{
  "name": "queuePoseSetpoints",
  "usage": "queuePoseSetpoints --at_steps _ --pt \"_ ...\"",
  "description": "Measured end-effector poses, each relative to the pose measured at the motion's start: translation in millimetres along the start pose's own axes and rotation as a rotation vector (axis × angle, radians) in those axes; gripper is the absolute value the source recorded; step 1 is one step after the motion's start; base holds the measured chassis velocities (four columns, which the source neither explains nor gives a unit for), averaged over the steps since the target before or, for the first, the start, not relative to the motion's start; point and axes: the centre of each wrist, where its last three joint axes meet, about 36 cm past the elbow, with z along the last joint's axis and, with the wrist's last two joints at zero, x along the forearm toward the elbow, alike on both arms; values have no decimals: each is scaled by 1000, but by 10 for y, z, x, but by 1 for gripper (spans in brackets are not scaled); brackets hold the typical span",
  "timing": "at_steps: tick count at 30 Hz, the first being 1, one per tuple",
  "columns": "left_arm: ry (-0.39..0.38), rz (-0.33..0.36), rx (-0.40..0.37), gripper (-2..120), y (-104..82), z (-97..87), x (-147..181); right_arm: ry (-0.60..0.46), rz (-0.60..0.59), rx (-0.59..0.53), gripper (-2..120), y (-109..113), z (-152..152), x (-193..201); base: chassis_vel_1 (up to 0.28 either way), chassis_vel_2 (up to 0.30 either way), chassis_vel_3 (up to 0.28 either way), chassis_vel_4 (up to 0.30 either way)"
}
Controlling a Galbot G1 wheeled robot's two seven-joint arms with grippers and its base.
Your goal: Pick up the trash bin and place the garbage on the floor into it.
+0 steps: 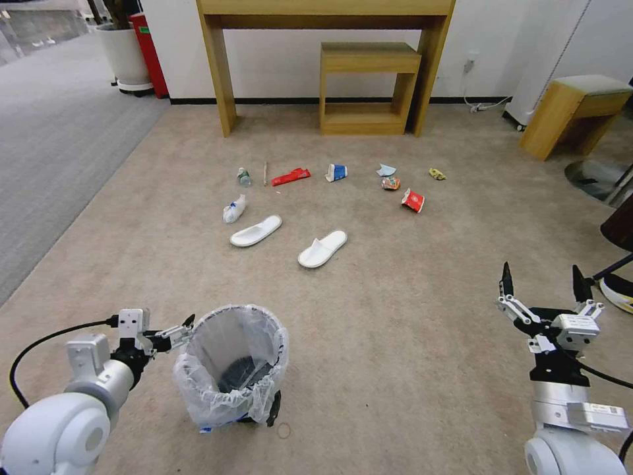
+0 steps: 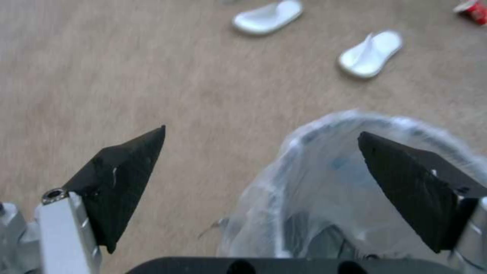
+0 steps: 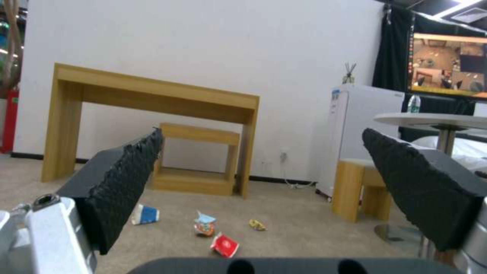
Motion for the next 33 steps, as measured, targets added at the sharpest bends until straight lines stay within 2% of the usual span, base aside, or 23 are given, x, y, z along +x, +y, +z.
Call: queuePoseSetpoints --at_steps 9,12,14,18,23,26,29,32,33 --pt "65 -59 0 100 70 219 -172 8 -16 -22 100 102 101 -47 0 0 0 0" --pt "78 -66 -11 100 34 287 -237 17 -19 -23 100 116 144 -44 0 0 0 0" --pt "98 -63 -26 100 -58 394 -323 24 -18 -23 100 122 185 -43 0 0 0 0" --pt "111 -55 -30 100 -168 476 -394 28 -16 -23 100 123 215 -46 0 0 0 0" --pt "119 -73 -40 100 -231 529 -453 32 -14 -22 100 119 240 -48 0 0 0 0" --pt "136 -124 -59 100 -262 566 -493 33 -15 -21 100 118 245 -50 0 0 0 0" --pt "161 -144 -65 100 -292 576 -479 35 -15 -19 100 117 252 -44 0 0 0 0" --pt "174 -144 -68 97 -333 577 -449 37 -16 -17 100 119 263 -37 0 0 0 0" --pt "177 -136 -61 90 -385 574 -418 39 -17 -17 100 129 269 -33 0 0 0 0"
